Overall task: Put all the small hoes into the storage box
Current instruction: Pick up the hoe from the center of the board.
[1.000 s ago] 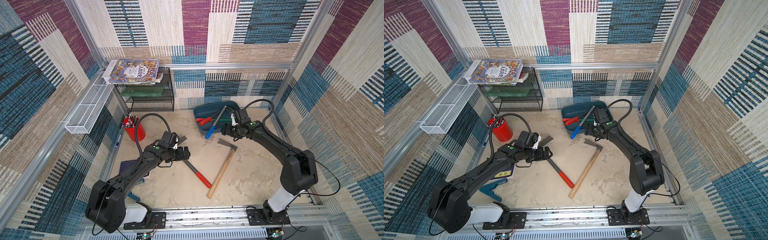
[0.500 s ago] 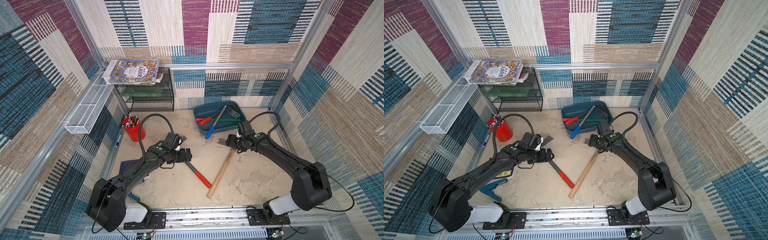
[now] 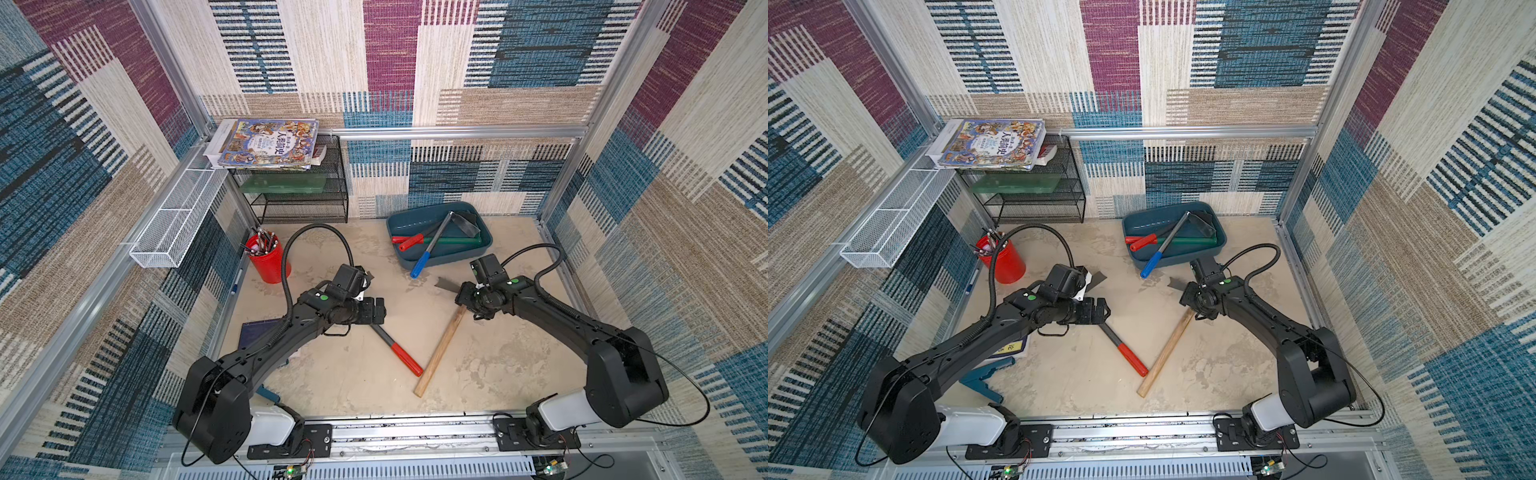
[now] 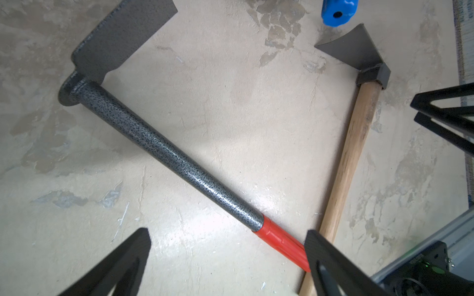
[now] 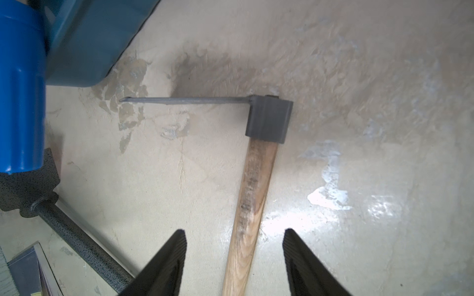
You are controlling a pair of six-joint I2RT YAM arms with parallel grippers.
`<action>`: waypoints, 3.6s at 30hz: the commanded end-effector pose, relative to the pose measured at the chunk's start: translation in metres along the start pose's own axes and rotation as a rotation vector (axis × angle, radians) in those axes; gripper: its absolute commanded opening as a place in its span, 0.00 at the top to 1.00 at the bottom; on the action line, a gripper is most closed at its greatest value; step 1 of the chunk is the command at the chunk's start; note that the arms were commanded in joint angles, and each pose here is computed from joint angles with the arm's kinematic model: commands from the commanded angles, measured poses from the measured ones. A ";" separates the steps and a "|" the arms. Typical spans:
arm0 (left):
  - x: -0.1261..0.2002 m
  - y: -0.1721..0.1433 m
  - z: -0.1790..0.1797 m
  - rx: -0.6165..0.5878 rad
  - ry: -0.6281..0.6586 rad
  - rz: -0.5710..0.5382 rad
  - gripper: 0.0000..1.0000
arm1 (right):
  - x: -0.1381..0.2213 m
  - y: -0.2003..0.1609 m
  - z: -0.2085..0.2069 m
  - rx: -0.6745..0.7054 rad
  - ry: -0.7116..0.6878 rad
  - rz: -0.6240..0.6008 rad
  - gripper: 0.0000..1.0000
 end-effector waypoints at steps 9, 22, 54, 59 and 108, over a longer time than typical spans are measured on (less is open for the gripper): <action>-0.003 -0.002 -0.007 -0.031 0.001 -0.009 0.03 | 0.000 -0.001 -0.002 -0.026 -0.021 0.014 0.37; -0.009 -0.015 -0.017 -0.043 -0.013 -0.002 0.03 | -0.026 -0.020 -0.003 -0.057 -0.013 0.099 0.40; -0.014 -0.032 -0.020 -0.060 -0.003 0.016 0.03 | -0.061 -0.032 -0.006 -0.023 -0.136 0.196 0.53; -0.015 -0.032 -0.020 -0.063 -0.004 0.018 0.03 | -0.064 -0.032 -0.003 -0.014 -0.147 0.202 0.60; -0.016 -0.032 -0.021 -0.079 0.013 0.023 0.03 | -0.023 -0.001 0.006 -0.073 -0.025 0.126 1.00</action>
Point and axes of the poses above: each gripper's point midway between its finger pads, its own x axis back along the fingers, its own z axis along the line the jaws close on, y = z × x, the point moved 1 cm from there along x, back along the fingers, and after that the axes turned 13 degrees about x, right-handed, at the moved point
